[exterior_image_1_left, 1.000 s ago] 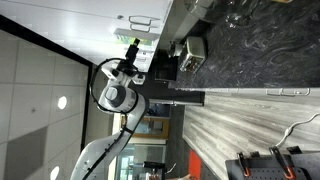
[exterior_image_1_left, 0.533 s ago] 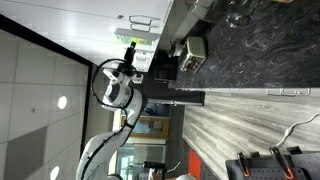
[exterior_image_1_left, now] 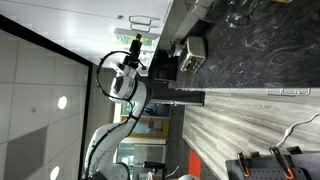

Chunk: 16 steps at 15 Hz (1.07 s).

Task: Open the top right cabinet door

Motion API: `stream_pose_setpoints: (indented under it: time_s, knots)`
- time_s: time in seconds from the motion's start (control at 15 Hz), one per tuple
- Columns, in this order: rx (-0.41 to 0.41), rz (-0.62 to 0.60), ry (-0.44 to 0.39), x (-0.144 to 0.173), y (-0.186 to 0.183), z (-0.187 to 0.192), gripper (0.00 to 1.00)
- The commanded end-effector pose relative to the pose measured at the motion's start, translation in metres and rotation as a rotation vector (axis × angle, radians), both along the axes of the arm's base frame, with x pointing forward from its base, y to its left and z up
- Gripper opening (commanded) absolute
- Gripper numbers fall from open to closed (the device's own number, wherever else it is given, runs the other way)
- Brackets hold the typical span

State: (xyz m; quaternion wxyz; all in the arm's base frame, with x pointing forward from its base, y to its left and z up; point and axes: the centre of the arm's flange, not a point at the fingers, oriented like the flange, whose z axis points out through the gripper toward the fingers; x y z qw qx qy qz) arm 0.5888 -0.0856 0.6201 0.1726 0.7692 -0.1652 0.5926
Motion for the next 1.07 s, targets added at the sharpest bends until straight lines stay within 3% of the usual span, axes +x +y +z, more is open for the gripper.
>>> stream_pose_setpoints:
  time_s: [0.0,0.47,1.0]
  knots:
    - [-0.002,-0.003,0.003,0.001,-0.001,-0.002,1.0]
    - [0.001,-0.021,-0.024,0.019,-0.001,0.013,1.0]
    - [0.007,-0.075,0.049,0.049,-0.008,0.04,1.0]
